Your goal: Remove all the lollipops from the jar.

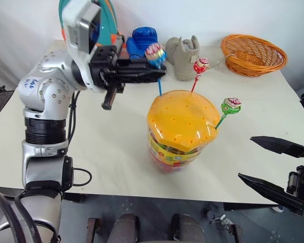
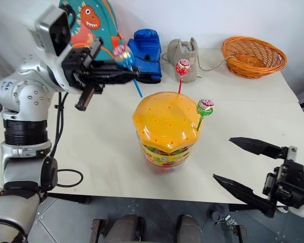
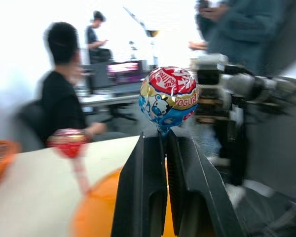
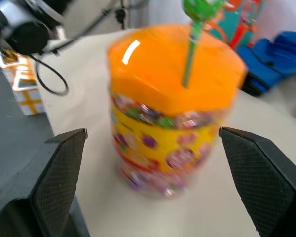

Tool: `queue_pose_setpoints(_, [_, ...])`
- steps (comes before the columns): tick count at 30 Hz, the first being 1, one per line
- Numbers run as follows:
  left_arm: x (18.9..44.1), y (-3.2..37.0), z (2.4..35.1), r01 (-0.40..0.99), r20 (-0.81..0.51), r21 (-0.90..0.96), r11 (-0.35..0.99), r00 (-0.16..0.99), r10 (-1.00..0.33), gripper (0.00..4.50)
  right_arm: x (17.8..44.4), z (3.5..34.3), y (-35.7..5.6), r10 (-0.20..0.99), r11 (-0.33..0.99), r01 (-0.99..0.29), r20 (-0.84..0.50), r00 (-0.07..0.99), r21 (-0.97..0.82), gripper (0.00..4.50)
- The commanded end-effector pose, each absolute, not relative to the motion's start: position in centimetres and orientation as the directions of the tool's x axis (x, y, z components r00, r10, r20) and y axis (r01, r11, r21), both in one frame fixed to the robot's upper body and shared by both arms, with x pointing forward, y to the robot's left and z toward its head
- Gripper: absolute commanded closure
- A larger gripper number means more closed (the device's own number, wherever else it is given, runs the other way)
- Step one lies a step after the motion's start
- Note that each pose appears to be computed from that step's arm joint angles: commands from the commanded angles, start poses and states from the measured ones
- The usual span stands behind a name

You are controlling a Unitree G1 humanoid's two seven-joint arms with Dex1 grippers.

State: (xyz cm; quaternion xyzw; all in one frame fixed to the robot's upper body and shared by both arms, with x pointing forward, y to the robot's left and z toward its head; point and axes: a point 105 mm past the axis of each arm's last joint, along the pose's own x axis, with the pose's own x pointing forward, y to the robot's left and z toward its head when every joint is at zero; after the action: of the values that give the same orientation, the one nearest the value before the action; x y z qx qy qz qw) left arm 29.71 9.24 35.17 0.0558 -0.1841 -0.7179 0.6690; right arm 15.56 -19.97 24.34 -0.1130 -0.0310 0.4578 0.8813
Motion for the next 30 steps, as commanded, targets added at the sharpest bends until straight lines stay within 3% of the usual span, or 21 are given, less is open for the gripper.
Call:
queue_pose_setpoints(1, [32.5,11.7,36.3,0.914,0.231,0.338,0.223,0.149,-0.961,4.45,15.2,24.5,-20.7,0.806,0.559,-0.787,-0.050,0.589,-0.262,0.00])
queue_pose_setpoints(4, [34.5,13.2,33.9,0.903,0.151,0.273,0.332,0.301,-0.942,4.45,15.2,24.1,-20.9,0.803,0.563,-0.787,-0.060,0.594,-0.252,0.00])
queue_pose_setpoints(6, [36.4,15.2,29.9,0.874,0.027,0.158,0.460,0.462,-0.887,4.45,15.3,23.8,-20.9,0.803,0.564,-0.790,-0.063,0.592,-0.242,0.00])
queue_pose_setpoints(8, [37.2,16.8,26.0,0.839,-0.116,0.086,0.538,0.545,-0.831,4.45,15.3,23.7,-20.8,0.807,0.561,-0.794,-0.061,0.588,-0.235,0.00])
queue_pose_setpoints(10, [37.0,17.8,21.7,0.821,-0.273,0.025,0.571,0.555,-0.786,4.45,15.3,23.5,-20.6,0.815,0.547,-0.804,-0.072,0.575,-0.231,0.00])
queue_pose_setpoints(12, [37.0,18.5,19.1,0.785,-0.340,-0.021,0.620,0.577,-0.743,4.45,15.5,23.2,-20.7,0.817,0.541,-0.809,-0.084,0.571,-0.229,0.00])
queue_pose_setpoints(19, [36.9,19.1,16.0,0.725,-0.461,-0.046,0.687,0.595,-0.659,4.45,16.0,23.0,-20.6,0.820,0.537,-0.813,-0.089,0.566,-0.225,0.00])
queue_pose_setpoints(22, [36.6,19.1,15.7,0.741,-0.513,-0.019,0.671,0.568,-0.643,3.76,16.1,22.9,-20.5,0.819,0.537,-0.813,-0.089,0.566,-0.226,0.00])
queue_pose_setpoints(30, [36.3,19.7,18.6,0.774,-0.504,0.027,0.633,0.557,-0.660,1.26,16.2,23.2,-20.5,0.816,0.541,-0.805,-0.080,0.572,-0.242,0.00])
